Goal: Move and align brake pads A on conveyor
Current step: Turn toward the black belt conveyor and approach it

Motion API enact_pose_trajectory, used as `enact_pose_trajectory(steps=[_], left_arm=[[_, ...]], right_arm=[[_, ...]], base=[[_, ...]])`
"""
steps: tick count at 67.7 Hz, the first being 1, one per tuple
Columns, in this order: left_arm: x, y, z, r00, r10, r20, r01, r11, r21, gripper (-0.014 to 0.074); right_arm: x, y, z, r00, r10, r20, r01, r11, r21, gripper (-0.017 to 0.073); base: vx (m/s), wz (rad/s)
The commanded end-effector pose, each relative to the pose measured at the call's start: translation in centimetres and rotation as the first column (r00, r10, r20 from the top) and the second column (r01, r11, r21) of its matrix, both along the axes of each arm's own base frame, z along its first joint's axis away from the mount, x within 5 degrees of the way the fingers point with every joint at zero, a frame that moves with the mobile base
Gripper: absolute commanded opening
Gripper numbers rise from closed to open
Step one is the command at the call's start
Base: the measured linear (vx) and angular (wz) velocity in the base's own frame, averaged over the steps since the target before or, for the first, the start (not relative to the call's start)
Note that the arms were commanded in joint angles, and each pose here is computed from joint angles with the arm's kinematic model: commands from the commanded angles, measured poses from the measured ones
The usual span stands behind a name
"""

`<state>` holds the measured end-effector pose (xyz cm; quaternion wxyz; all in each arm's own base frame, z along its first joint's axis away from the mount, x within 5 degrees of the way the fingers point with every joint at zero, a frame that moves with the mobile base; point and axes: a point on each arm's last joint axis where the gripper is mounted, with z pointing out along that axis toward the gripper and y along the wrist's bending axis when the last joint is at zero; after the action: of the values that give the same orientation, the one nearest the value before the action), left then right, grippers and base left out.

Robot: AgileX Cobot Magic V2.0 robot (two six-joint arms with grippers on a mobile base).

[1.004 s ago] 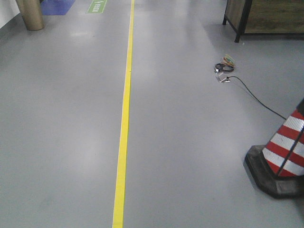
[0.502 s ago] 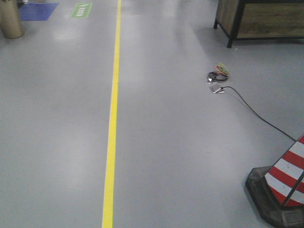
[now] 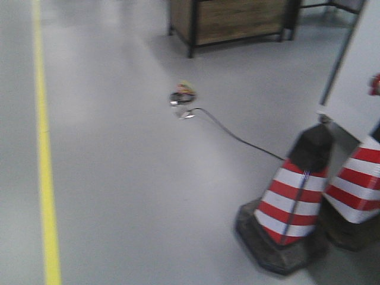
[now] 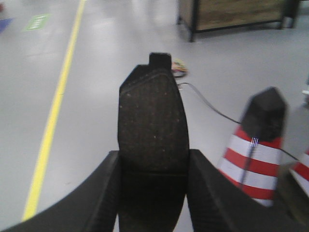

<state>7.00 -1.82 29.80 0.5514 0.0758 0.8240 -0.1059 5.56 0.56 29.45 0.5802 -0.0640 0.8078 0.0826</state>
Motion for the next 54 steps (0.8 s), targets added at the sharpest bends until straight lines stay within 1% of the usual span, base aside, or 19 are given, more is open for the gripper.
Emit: enact_pose_trajectory(steps=[1, 54], left_arm=[[0.26, -0.3, 1.64, 0.994, -0.021, 0.108, 0.026, 0.999, -0.037, -0.0006], [0.26, -0.3, 1.64, 0.994, -0.021, 0.108, 0.026, 0.999, -0.037, -0.0006]], right_arm=[[0.19, 0.18, 1.63, 0.994, 0.02, 0.108, -0.02, 1.0, 0.001, -0.0004], [0.19, 0.18, 1.64, 0.994, 0.021, 0.109, -0.021, 1.0, 0.002, -0.0004]], base=[[0.24, -0.91], [0.22, -0.87]])
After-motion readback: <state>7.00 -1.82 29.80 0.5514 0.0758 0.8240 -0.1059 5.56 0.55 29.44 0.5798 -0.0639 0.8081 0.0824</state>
